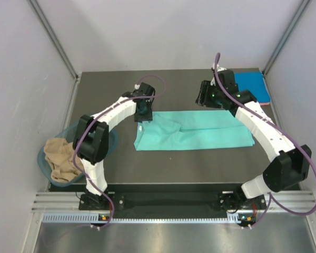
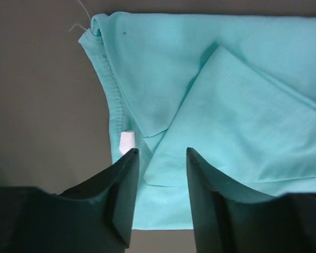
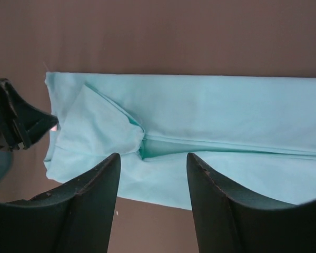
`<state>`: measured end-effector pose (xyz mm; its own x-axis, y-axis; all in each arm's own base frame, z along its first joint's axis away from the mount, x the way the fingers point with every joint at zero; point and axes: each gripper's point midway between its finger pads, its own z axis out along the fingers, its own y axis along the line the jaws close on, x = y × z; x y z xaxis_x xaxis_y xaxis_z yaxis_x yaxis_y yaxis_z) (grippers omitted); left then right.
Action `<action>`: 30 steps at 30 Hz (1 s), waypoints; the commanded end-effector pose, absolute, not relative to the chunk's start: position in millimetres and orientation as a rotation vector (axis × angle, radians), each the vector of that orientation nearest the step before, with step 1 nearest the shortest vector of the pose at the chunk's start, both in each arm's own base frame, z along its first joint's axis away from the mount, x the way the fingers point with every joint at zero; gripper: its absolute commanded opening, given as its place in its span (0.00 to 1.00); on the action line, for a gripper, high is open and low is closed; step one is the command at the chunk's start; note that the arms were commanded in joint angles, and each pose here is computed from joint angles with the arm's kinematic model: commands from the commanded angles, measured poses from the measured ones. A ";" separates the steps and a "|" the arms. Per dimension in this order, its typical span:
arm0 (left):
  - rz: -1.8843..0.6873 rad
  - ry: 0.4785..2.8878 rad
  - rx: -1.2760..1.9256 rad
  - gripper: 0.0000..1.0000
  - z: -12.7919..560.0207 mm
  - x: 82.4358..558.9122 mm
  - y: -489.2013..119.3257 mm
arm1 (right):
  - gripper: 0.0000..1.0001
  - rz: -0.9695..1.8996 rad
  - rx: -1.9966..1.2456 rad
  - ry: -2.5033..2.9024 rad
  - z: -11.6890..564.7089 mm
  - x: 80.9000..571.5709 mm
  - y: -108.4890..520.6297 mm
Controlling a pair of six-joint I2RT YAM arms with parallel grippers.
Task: Fold and stack the t-shirts
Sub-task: Fold the tshirt
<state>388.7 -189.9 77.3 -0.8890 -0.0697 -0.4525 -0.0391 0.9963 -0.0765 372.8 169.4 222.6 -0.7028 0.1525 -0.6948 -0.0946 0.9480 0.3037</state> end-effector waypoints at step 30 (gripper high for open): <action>-0.082 2.688 0.025 0.35 29.3 473.6 -134.6 | 0.55 0.400 0.025 2.290 241.1 360.0 156.6</action>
